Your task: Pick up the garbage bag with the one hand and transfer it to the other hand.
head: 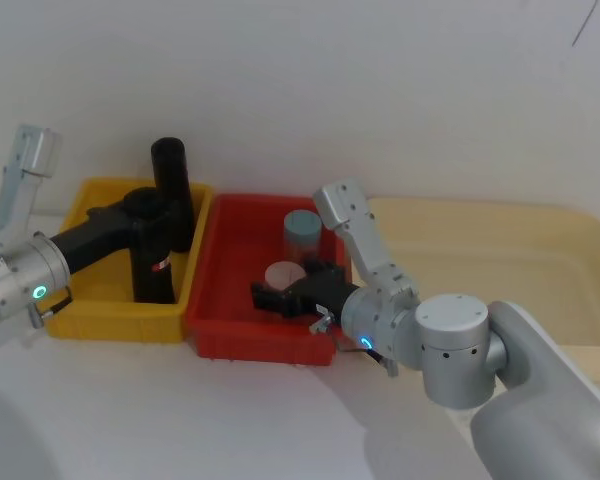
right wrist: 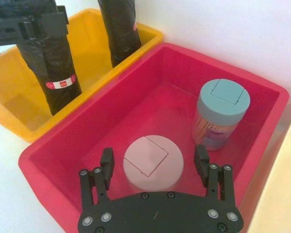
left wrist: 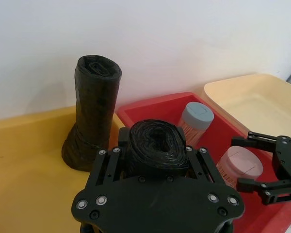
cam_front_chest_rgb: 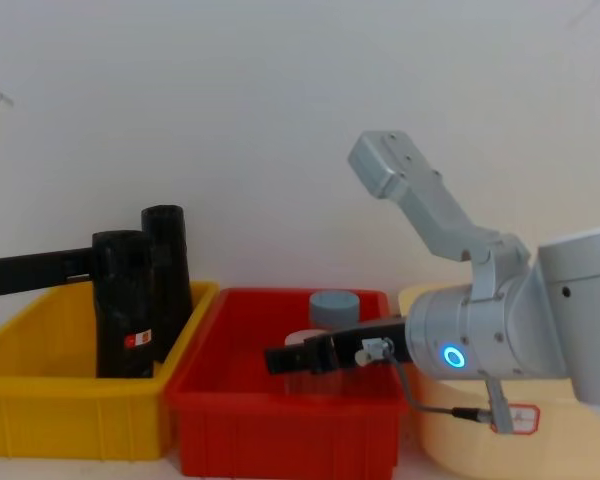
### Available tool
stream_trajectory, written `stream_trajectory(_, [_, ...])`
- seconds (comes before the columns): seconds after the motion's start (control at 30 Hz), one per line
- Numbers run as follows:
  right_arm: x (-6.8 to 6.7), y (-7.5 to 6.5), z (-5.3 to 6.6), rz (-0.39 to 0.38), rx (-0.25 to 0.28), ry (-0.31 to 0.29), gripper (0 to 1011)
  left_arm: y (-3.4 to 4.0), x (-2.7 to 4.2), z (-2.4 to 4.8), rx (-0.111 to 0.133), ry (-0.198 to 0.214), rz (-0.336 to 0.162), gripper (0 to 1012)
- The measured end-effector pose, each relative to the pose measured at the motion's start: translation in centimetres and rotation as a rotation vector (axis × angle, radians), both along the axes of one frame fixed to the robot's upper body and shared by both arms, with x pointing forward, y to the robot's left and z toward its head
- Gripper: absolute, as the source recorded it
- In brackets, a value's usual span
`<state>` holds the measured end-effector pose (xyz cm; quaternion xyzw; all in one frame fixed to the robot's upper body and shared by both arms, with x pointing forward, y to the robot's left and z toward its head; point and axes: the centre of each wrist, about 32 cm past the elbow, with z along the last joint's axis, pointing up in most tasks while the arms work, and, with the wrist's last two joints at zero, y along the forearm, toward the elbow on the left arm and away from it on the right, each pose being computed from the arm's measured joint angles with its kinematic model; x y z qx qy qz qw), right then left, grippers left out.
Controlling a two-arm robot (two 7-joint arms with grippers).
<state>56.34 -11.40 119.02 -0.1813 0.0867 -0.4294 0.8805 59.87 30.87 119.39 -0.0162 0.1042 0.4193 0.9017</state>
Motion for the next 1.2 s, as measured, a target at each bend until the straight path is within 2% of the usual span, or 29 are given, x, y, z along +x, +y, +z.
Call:
stream_trajectory(0.17, [0.1, 0.0, -0.2, -0.001, -0.011, -0.004, 965, 0.0, 0.0, 0.0, 0.0, 0.0, 0.0, 507])
stream_trajectory(0.3, [0.1, 0.0, -0.4, -0.001, -0.016, -0.006, 849, 0.0, 0.0, 0.0, 0.0, 0.0, 0.0, 507])
stream_trajectory(0.33, [0.1, 0.0, -0.4, -0.001, -0.017, -0.006, 849, 0.0, 0.0, 0.0, 0.0, 0.0, 0.0, 507])
stream_trajectory(0.5, [0.2, 0.0, -0.5, -0.001, -0.022, -0.007, 687, 0.0, 0.0, 0.0, 0.0, 0.0, 0.0, 507])
stream_trajectory(0.83, [0.1, 0.0, -0.3, 0.002, -0.019, -0.017, 664, -0.05, -0.04, 0.1, 0.0, -0.005, -0.001, 507])
stream_trajectory(1.03, [-0.5, -0.1, 0.5, 0.012, 0.002, -0.052, 664, -0.34, -0.16, 0.89, -0.003, -0.045, -0.005, 507])
stream_trajectory(1.2, [-1.2, -0.3, 1.9, 0.019, 0.033, -0.106, 663, -0.67, -0.23, 2.01, -0.009, -0.092, -0.015, 507])
